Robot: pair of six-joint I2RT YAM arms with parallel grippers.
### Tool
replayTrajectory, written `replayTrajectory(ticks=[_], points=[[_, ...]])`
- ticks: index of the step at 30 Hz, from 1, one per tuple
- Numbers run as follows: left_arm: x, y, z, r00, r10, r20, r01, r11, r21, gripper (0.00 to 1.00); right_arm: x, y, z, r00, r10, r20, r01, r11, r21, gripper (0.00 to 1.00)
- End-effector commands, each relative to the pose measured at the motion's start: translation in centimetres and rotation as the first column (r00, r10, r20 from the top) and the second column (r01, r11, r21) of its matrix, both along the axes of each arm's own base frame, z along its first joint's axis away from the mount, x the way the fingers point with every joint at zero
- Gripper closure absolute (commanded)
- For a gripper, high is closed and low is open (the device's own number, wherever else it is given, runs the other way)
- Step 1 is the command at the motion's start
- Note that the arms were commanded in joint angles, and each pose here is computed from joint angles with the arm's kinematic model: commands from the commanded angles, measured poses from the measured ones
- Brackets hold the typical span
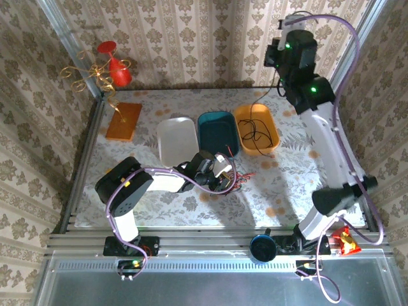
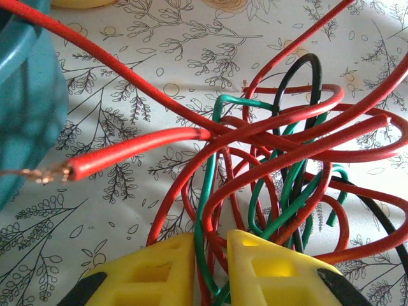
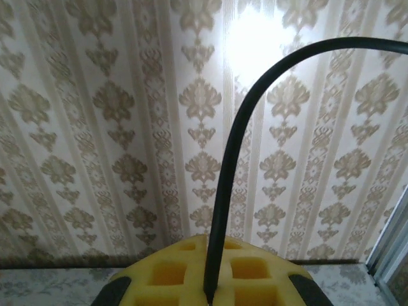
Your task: Untangle the cables
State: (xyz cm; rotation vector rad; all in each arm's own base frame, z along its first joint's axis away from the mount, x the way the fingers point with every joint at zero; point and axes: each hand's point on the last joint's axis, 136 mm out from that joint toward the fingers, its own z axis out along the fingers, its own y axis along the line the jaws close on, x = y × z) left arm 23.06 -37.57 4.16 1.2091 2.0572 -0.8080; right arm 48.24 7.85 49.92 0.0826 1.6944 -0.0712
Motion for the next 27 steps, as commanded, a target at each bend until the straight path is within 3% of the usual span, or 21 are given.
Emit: replayTrajectory(ticks=[1,6,10,18,27], points=[[-1.5,3.0,-4.4,0.996,0.029,-0.081,-0.015,0.986,0.167,0.80,0.6,-0.9,1.6,0.999,-0.026,0.030,0.025,1.000,0.019,1.00],[-1.5,3.2,-4.4,0.996,0.038,-0.078,-0.024,0.985,0.170,0.80,4.6,-0.8,-5.8,0.991,-0.036,-0.128,0.035,0.999,-0.009,1.00],[-1.6,3.3,-4.4,0.996,0.039,-0.077,-0.025,0.985,0.169,0.80,5.7,-0.8,-12.8,0.963,-0.042,-0.266,0.041,0.999,-0.009,1.00],[-1.5,3.3,-4.4,0.997,0.039,-0.073,-0.026,0.985,0.168,0.80,3.3,-2.1,-24.0,0.875,-0.118,-0.469,0.116,0.993,-0.035,1.00],[-1.5,2.9,-4.4,0.996,0.030,-0.080,-0.017,0.986,0.168,0.80,1.2,-1.6,-32.9,0.764,-0.099,-0.638,0.097,0.995,-0.037,1.00]])
